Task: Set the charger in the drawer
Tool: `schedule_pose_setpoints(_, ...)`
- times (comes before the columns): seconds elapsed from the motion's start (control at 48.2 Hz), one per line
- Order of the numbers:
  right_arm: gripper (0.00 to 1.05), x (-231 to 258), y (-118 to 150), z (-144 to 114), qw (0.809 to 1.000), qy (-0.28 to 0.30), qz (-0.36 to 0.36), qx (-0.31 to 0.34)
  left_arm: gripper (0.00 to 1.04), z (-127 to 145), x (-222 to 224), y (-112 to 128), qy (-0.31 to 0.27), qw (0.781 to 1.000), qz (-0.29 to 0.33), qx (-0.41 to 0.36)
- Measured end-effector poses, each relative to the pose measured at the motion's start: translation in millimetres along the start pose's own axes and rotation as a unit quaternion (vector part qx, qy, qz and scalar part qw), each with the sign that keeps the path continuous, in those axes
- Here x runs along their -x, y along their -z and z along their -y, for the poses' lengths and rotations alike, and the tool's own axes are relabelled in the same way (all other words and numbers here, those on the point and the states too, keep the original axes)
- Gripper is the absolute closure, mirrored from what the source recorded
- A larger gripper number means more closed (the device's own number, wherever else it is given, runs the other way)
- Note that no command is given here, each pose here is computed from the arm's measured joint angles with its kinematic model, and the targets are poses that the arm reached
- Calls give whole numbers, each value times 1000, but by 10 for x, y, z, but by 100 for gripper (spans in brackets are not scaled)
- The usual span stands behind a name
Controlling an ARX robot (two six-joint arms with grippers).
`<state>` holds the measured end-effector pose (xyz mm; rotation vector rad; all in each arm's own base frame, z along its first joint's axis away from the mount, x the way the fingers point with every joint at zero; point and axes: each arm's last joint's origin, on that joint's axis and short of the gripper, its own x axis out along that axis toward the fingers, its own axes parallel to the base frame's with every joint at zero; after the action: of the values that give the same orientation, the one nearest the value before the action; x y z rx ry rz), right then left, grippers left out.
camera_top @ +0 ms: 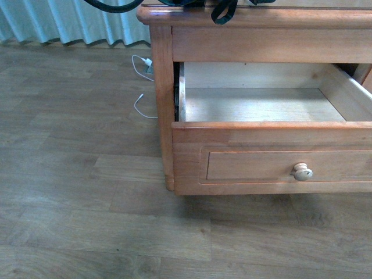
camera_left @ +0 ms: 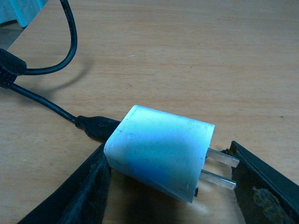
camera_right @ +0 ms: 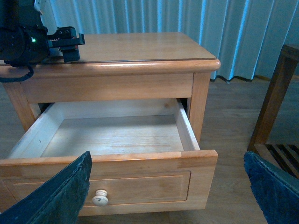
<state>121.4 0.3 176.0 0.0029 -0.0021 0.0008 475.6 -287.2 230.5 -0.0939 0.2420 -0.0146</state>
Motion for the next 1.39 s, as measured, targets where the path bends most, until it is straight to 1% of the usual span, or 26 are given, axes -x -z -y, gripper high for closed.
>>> schedule_pose_setpoints(0.249, 8, 0, 0, 0, 1000, 0, 0, 0, 37, -119, 200, -11, 35, 999, 2, 3)
schedule_pose_setpoints(0.353, 8, 0, 0, 0, 1000, 0, 0, 0, 37, -201, 414, -85, 58, 998, 7, -1)
schedule_pose_setpoints(0.56, 8, 0, 0, 0, 1000, 0, 0, 0, 37, -303, 939, -137, 110, 994, 4, -10)
schedule_pose_setpoints(0.664, 8, 0, 0, 0, 1000, 0, 0, 0, 37, -299, 1147, -47, 136, 991, -11, -19)
schedule_pose_setpoints(0.83, 8, 0, 0, 0, 1000, 0, 0, 0, 37, -225, 1259, 296, 151, 986, -50, -46)
schedule_pose_setpoints(0.85, 8, 0, 0, 0, 1000, 0, 0, 0, 36, -212, 1251, 333, 149, 986, -54, -49)
schedule_pose_setpoints(0.892, 8, 0, 0, 0, 1000, 0, 0, 0, 28, -208, 1235, 372, 145, 986, -58, -54)
schedule_pose_setpoints(0.913, 8, 0, 0, 0, 1000, 0, 0, 0, 27, -208, 1234, 375, 144, 986, -58, -55)
schedule_pose_setpoints(0.933, 8, 0, 0, 0, 1000, 0, 0, 0, 22, -207, 1224, 392, 142, 987, -59, -56)
schedule_pose_setpoints(1.058, 8, 0, 0, 0, 1000, 0, 0, 0, 5, -213, 1215, 397, 130, 988, -55, -58)
schedule_pose_setpoints(1.099, 8, 0, 0, 0, 1000, 0, 0, 0, 4, -216, 1217, 384, 129, 989, -53, -58)
schedule_pose_setpoints(1.162, 8, 0, 0, 0, 1000, 0, 0, 0, 7, -223, 1228, 352, 124, 990, -47, -56)
schedule_pose_setpoints(1.224, 8, 0, 0, 0, 1000, 0, 0, 0, 6, -235, 1246, 305, 120, 990, -41, -53)
schedule_pose_setpoints(1.348, 8, 0, 0, 0, 1000, 0, 0, 0, 6, -333, 1360, 99, 110, 993, -15, -38)
schedule_pose_setpoints(1.39, 8, 0, 0, 0, 1000, 0, 0, 0, 6, -400, 1437, -19, 108, 994, -2, -30)
